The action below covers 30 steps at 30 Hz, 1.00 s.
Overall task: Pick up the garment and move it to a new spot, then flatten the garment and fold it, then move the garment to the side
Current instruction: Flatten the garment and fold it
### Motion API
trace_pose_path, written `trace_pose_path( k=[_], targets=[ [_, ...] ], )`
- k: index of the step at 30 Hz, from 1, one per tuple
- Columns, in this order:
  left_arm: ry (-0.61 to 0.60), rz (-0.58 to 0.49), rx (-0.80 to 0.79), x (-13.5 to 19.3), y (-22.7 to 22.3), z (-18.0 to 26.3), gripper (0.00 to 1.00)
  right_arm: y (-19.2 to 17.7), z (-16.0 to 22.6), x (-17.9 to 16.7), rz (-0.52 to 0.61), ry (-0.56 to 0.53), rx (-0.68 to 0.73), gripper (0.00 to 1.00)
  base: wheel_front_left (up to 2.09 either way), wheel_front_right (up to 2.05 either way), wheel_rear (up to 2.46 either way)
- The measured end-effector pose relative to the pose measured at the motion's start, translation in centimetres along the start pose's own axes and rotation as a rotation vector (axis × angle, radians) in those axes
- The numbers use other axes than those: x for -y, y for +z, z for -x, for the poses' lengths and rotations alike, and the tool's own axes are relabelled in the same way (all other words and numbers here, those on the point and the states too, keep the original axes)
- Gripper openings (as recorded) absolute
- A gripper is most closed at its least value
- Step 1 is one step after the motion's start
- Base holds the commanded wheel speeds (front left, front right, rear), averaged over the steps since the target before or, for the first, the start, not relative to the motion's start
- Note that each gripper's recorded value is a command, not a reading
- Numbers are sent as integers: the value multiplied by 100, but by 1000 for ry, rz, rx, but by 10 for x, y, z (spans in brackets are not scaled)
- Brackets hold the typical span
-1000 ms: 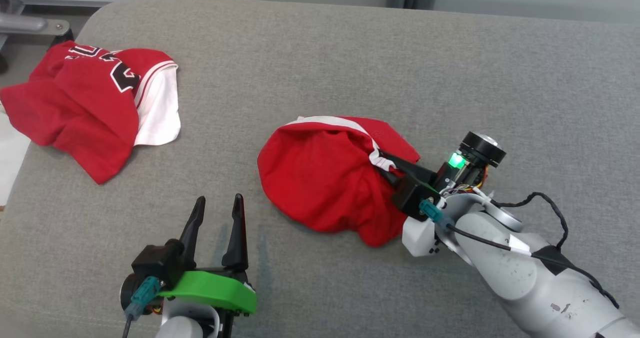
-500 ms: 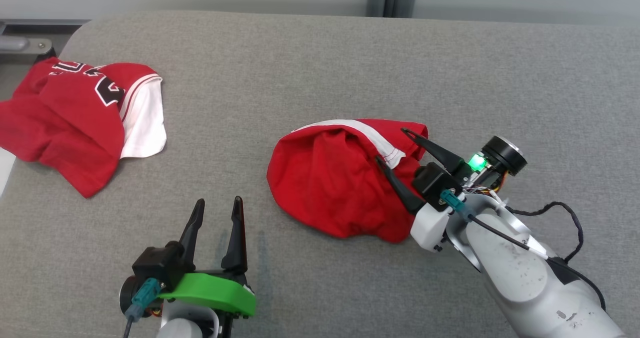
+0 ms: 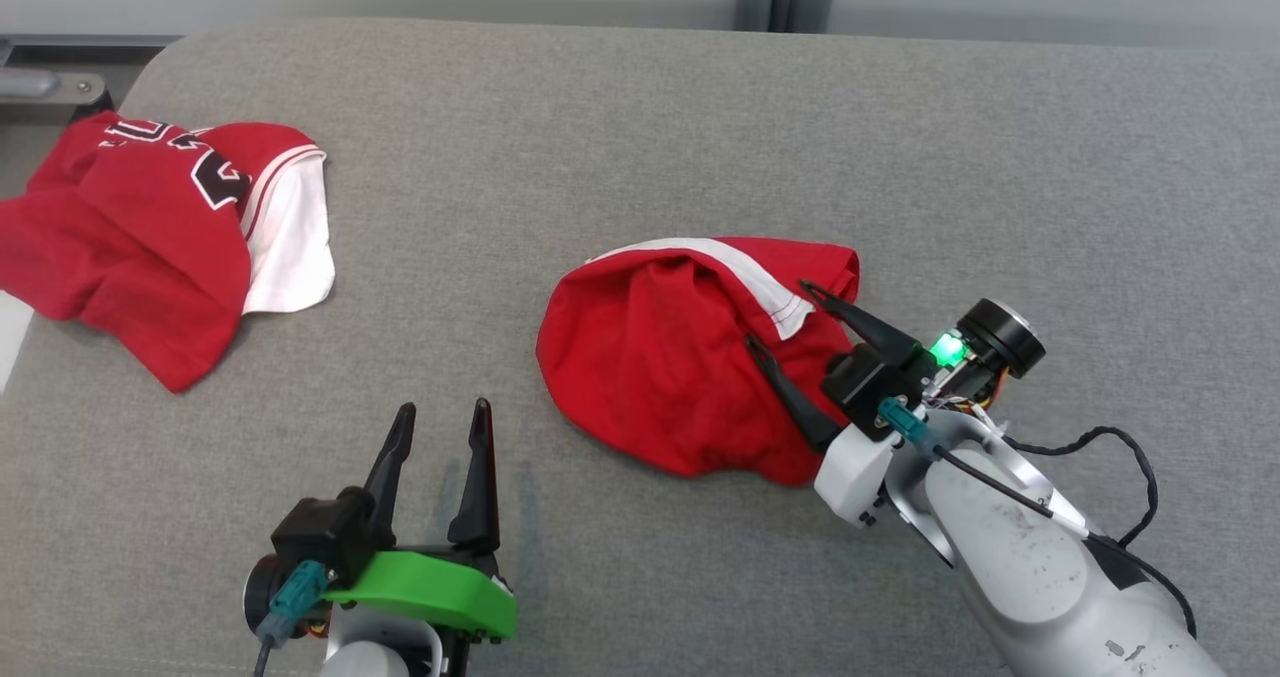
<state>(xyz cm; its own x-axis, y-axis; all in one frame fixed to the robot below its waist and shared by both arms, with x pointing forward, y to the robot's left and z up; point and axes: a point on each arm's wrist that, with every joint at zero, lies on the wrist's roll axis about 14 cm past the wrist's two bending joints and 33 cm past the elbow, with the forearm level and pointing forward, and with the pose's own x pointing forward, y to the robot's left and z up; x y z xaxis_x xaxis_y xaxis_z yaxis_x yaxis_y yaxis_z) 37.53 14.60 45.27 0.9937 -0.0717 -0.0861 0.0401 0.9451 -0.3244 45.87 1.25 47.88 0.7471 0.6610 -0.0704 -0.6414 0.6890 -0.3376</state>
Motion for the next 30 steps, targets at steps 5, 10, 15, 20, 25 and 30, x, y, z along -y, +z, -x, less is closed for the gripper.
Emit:
trace_pose_path(
  k=[5,10,15,20,25,30],
  targets=[
    [11,-1,-3,-3,-1,2,100,-2,-6,9,-19,-25,-7,55,0,0,0],
    [16,0,-1,-4,0,6,100,-6,-9,18,-69,-64,-26,0,0,0,0],
    [22,3,-2,-5,-1,11,100,14,-17,28,-47,-73,18,0,0,0,0],
    [14,2,5,-2,2,13,100,52,-25,42,1,-93,110,0,0,0,0],
    [18,4,14,-3,4,17,100,106,-46,46,64,-73,231,0,0,0,0],
    [49,11,36,-11,11,22,100,165,-65,43,124,-43,357,0,0,0,0]
  ],
)
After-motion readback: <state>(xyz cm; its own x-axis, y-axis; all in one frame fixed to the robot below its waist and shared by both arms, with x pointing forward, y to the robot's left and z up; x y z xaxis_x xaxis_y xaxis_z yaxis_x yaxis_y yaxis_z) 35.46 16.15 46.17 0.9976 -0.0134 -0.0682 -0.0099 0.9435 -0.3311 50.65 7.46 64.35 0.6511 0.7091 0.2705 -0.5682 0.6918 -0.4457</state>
